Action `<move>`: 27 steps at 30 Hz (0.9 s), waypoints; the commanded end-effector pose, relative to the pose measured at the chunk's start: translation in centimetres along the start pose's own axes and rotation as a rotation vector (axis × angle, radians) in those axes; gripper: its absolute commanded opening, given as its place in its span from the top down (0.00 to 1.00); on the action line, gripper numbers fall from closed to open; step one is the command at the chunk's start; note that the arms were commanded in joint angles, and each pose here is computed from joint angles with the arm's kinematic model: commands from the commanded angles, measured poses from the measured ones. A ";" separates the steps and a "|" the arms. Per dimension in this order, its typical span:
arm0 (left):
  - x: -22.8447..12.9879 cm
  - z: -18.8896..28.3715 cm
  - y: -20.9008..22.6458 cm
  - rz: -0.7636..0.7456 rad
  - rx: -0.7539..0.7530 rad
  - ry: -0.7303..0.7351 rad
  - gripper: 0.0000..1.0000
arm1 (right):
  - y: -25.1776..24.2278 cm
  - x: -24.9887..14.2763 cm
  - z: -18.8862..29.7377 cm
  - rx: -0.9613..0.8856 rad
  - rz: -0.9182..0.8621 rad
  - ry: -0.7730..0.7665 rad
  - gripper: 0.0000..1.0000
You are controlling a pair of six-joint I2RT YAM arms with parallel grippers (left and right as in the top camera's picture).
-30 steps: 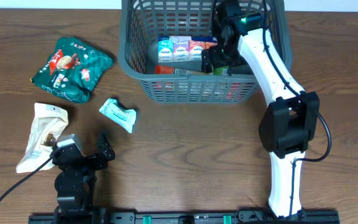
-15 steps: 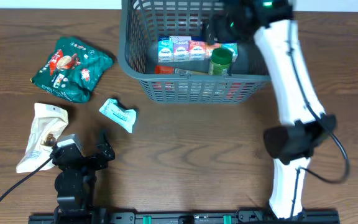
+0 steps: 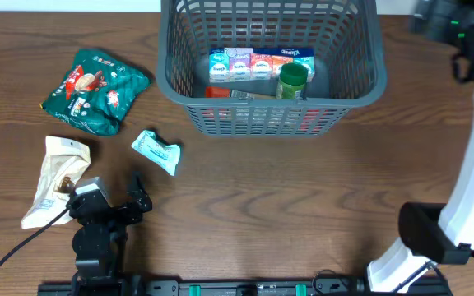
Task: Pack container
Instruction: 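Open the right gripper and withdraw it to the right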
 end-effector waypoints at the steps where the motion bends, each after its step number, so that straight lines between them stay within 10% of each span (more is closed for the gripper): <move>1: -0.9 -0.2 0.4 0.001 0.030 0.030 0.01 | -3.6 0.1 -2.0 -0.149 -0.111 0.037 0.01; 27: -0.9 -0.2 0.4 0.001 0.030 0.030 0.01 | -7.3 0.0 -3.0 -0.135 -0.207 0.092 0.01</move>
Point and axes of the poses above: each gripper's point midway between its finger pads, its own z axis back along the fingers, its own y axis along the line the jaws close on, x = y × z, the point moved 8 cm from there along z, back along the fingers, and after that the axes turned 4 degrees about -z, right-handed, at the moved point
